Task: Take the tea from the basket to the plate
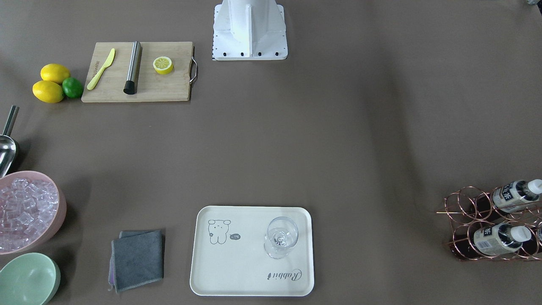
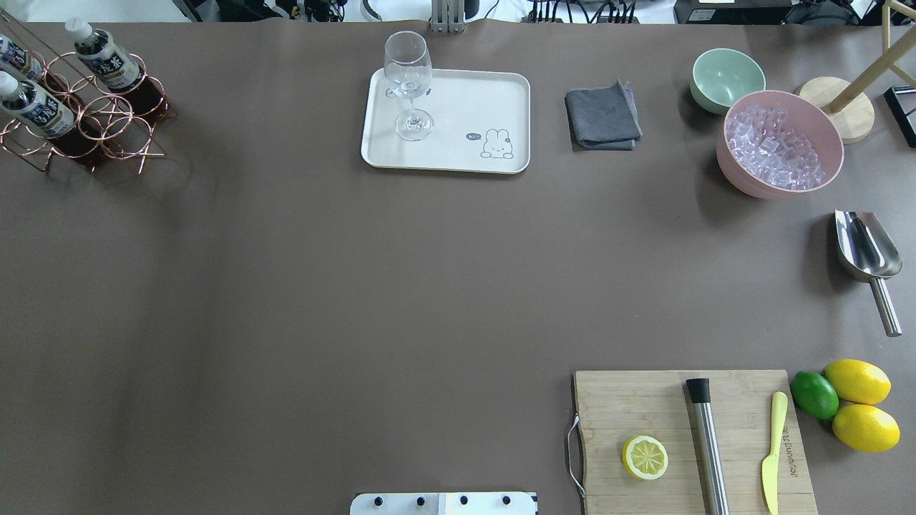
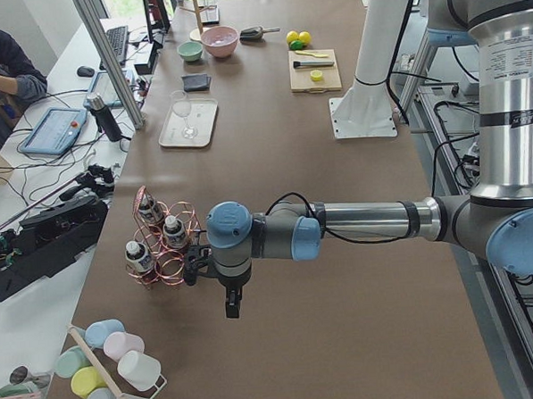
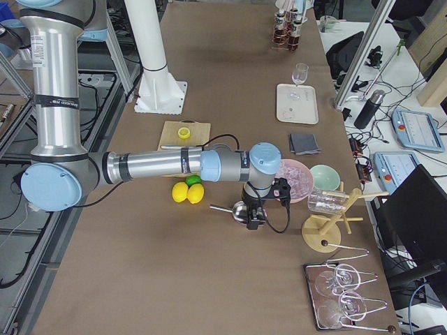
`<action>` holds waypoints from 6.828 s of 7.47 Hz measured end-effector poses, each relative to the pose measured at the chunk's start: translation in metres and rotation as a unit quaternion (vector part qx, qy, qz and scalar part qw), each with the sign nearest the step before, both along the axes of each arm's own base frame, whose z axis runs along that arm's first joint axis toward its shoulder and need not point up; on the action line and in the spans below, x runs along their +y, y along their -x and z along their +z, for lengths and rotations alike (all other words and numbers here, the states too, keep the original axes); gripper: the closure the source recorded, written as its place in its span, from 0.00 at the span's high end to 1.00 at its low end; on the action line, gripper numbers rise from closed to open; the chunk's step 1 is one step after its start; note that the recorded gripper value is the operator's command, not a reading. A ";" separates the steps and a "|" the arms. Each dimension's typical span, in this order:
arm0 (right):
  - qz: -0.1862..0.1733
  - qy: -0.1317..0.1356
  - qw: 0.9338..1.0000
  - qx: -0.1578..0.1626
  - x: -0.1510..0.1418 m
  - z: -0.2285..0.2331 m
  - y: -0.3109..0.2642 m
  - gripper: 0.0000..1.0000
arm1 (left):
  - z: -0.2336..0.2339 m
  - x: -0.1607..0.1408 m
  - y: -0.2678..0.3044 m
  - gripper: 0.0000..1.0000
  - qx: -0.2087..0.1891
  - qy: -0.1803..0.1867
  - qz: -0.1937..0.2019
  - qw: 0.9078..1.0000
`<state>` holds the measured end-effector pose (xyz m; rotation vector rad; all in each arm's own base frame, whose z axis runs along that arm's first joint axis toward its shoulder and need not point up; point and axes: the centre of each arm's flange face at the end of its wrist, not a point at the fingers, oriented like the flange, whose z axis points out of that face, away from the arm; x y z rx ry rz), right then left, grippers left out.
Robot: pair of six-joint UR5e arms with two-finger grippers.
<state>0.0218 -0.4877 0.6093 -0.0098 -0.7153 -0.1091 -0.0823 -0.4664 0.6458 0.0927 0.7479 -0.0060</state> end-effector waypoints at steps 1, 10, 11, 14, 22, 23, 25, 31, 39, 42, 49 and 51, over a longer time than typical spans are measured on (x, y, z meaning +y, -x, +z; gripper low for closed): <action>-0.002 -0.001 1.000 0.001 -0.001 0.000 0.002 1.00 | 0.000 0.000 0.000 0.97 0.000 0.000 0.000 1.000; 0.034 0.003 0.999 -0.001 0.009 0.004 -0.033 1.00 | 0.000 0.000 -0.001 0.97 0.000 -0.001 0.001 1.000; 0.034 0.003 0.999 -0.003 0.009 0.004 -0.034 1.00 | 0.000 0.000 -0.001 0.97 0.000 -0.002 0.001 1.000; 0.031 0.004 0.999 -0.003 0.009 0.007 -0.033 1.00 | -0.001 -0.001 -0.003 0.97 0.000 -0.003 0.003 1.000; 0.030 0.004 1.000 -0.003 0.009 0.006 -0.032 1.00 | 0.001 0.002 -0.003 0.97 -0.001 -0.001 0.004 1.000; 0.030 0.003 1.000 -0.003 0.009 0.006 -0.032 1.00 | 0.003 0.004 -0.003 0.97 -0.001 -0.001 0.004 1.000; 0.030 0.004 1.000 -0.003 0.010 0.006 -0.032 1.00 | 0.004 0.005 -0.003 0.97 -0.001 -0.001 0.005 1.000; 0.030 0.004 1.000 -0.003 0.009 0.006 -0.032 1.00 | 0.003 0.005 -0.004 0.97 0.000 -0.004 0.005 1.000; 0.030 0.003 1.000 -0.004 0.009 0.005 -0.032 1.00 | -0.020 -0.003 -0.002 0.97 -0.001 -0.085 0.012 0.996; 0.030 0.002 1.000 -0.004 0.009 0.005 -0.032 1.00 | -0.042 -0.018 -0.006 0.98 -0.001 -0.203 0.119 0.972; 0.030 0.002 1.000 -0.003 0.009 0.005 -0.032 1.00 | -0.147 -0.114 -0.019 0.98 -0.017 -0.406 0.332 0.852; 0.030 0.002 1.000 -0.003 0.009 0.005 -0.032 1.00 | -0.177 -0.177 -0.021 0.98 -0.013 -0.421 0.385 0.822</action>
